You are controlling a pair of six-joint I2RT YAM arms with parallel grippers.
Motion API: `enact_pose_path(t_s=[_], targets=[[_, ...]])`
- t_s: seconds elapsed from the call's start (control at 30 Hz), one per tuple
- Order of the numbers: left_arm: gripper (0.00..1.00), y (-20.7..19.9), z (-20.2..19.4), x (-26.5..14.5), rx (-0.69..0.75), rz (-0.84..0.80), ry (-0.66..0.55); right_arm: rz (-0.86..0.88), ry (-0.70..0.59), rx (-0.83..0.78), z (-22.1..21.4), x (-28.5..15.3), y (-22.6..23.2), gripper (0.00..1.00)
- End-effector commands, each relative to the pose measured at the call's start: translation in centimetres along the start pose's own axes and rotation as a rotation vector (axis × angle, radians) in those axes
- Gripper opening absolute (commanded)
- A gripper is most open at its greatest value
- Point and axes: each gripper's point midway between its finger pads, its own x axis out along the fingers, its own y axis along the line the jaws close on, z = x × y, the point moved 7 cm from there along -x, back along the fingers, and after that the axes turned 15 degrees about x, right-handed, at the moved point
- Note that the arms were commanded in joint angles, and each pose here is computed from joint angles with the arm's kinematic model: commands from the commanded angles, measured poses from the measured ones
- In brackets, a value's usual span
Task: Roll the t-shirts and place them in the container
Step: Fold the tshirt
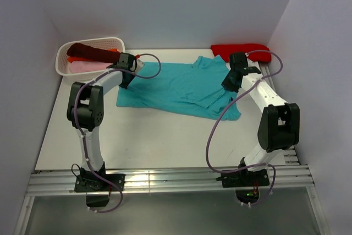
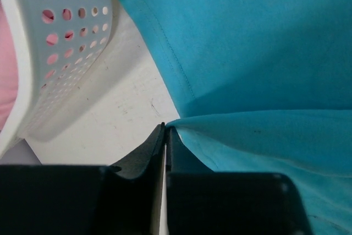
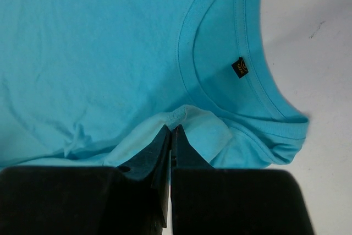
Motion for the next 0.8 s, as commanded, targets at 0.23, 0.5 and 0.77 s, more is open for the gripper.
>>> enact_pose_path(t_s=[0.23, 0.5, 0.77], targets=[[0.61, 2.8, 1.4, -3.6, -0.086, 0.025, -0.104, 0.026, -0.025, 0.01, 1.2, 0.8, 1.2, 0.0], [0.65, 0.4, -2.4, -6.7, -0.156, -0.376, -0.151, 0.011, 0.0, 0.013, 1.2, 2.4, 1.4, 0.0], [0.64, -1.6, -7.0, -4.5, -0.312, -0.601, -0.087, 0.01, 0.028, 0.017, 0.9, 3.9, 1.4, 0.0]])
